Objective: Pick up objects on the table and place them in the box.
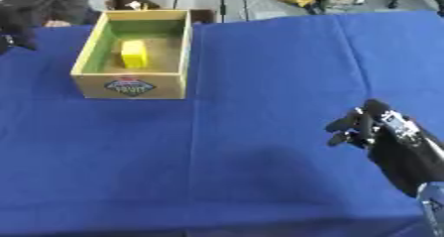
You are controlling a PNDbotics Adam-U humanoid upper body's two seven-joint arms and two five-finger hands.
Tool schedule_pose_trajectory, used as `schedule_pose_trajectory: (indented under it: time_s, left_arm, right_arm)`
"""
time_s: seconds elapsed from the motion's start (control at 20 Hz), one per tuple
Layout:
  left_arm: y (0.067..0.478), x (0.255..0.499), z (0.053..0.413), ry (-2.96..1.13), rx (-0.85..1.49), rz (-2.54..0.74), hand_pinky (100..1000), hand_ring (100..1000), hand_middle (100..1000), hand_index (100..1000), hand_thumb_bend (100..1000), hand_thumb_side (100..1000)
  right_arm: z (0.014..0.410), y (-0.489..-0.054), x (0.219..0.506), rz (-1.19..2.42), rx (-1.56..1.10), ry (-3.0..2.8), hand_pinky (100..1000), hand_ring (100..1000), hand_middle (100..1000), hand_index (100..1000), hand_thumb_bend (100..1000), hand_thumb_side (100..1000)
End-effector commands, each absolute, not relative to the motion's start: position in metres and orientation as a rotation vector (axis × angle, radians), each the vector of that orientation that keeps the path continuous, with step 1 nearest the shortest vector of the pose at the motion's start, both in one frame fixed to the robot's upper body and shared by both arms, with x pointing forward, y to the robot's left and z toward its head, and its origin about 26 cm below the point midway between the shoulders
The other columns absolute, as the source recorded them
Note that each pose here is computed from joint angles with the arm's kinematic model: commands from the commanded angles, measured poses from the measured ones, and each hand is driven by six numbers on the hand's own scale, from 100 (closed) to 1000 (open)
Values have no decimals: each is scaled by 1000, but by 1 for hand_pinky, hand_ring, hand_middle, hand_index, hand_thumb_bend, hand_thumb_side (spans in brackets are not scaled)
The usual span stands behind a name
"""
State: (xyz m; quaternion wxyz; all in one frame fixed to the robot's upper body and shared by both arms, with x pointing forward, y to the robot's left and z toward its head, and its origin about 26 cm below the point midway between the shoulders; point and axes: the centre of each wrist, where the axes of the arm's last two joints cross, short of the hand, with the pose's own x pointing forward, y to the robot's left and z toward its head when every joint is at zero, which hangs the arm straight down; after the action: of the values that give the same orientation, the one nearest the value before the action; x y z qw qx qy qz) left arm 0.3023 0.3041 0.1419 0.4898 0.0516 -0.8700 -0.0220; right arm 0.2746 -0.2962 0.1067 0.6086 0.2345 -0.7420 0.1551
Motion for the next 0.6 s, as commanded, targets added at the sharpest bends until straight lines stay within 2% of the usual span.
schedule_pose_trajectory:
  time_s: [0.05, 0.6]
  left_arm:
    - [306, 297, 140, -2117, 110, -11, 534, 571, 536, 684, 236, 920]
    - [303, 288, 110, -2053, 117, 41, 535, 572, 537, 689, 242, 938]
  right_arm:
    - [113, -298, 275, 367, 524, -1733, 576, 654, 482, 385, 100, 590]
    - [114, -298, 275, 369, 526, -1736, 577, 655, 482, 385, 100, 591]
